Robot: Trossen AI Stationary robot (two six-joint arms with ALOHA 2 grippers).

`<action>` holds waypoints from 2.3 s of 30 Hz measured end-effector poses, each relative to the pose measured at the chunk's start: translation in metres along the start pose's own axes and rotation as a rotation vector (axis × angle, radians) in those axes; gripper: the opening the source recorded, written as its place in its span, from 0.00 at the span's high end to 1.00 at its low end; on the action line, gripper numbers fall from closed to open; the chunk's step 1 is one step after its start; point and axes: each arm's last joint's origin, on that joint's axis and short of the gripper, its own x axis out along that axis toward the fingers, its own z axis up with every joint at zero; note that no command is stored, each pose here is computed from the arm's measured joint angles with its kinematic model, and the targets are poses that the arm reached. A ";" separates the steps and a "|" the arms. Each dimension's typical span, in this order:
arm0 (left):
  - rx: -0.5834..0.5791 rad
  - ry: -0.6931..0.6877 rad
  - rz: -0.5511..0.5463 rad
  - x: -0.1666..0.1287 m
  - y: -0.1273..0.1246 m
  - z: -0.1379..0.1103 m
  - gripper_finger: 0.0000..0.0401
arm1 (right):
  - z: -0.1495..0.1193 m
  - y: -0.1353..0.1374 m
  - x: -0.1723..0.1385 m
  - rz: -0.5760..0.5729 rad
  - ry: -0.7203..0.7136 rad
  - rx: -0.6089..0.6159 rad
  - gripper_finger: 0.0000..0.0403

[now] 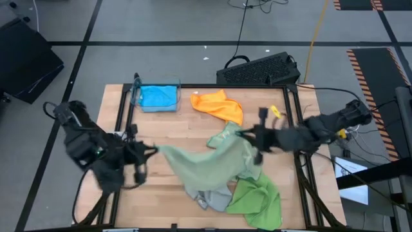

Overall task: Fold microfiber towels
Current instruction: Fold the left light green microfiber cloth

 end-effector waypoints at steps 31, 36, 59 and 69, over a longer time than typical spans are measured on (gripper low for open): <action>-0.259 0.077 -0.281 0.029 -0.013 0.008 0.98 | -0.037 -0.051 0.055 0.149 -0.133 -0.017 0.99; -0.147 -0.177 -0.276 -0.014 -0.018 0.026 0.98 | -0.025 -0.061 0.049 0.225 -0.232 -0.030 0.99; -0.281 0.355 0.434 0.100 0.046 -0.067 0.98 | -0.160 -0.137 0.163 0.156 -0.061 0.093 1.00; -0.276 0.420 0.408 0.126 0.045 -0.085 0.98 | -0.157 -0.143 0.155 0.156 -0.079 0.094 1.00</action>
